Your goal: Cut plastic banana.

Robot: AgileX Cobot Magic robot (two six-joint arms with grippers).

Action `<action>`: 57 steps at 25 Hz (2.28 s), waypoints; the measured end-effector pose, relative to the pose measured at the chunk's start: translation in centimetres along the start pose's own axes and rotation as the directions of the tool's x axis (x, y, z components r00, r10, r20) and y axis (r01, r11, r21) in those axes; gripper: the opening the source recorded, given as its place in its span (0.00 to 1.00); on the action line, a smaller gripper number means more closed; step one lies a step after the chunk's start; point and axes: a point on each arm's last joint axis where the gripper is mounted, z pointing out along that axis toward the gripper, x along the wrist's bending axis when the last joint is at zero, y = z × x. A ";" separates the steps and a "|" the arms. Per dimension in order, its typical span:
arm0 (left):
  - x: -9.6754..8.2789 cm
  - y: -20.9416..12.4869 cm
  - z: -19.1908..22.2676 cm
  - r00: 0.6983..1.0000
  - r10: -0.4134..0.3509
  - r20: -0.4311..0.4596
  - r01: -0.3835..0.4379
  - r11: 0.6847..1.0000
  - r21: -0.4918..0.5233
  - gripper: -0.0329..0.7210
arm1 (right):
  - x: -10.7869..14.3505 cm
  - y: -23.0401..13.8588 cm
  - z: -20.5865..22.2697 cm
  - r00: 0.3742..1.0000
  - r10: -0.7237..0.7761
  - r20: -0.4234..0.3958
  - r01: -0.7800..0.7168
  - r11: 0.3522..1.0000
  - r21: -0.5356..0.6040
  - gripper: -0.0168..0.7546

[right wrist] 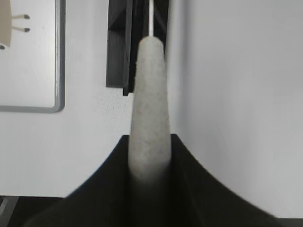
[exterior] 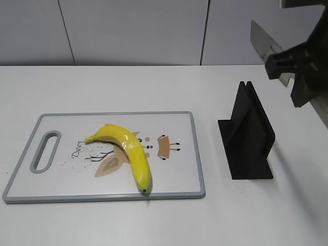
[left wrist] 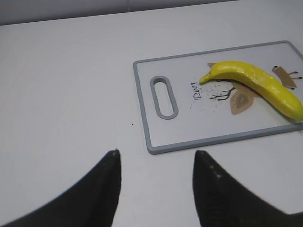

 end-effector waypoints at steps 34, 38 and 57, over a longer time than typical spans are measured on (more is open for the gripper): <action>1.0 10.8 10.2 0.899 0.281 0.335 -0.359 0.912 0.200 0.82 | 5.8 8.1 3.6 0.333 -0.927 -0.172 0.903 0.366 -0.226 0.22; 0.6 13.5 13.2 0.816 0.365 0.448 -0.471 0.870 0.149 0.82 | 6.2 8.2 4.5 0.183 -0.970 -0.161 0.942 0.220 -0.255 0.22; -4.6 17.1 26.3 0.511 0.469 0.721 -0.758 0.641 0.121 0.81 | 7.9 8.3 7.2 -0.019 -0.980 -0.199 0.928 0.056 -0.368 0.22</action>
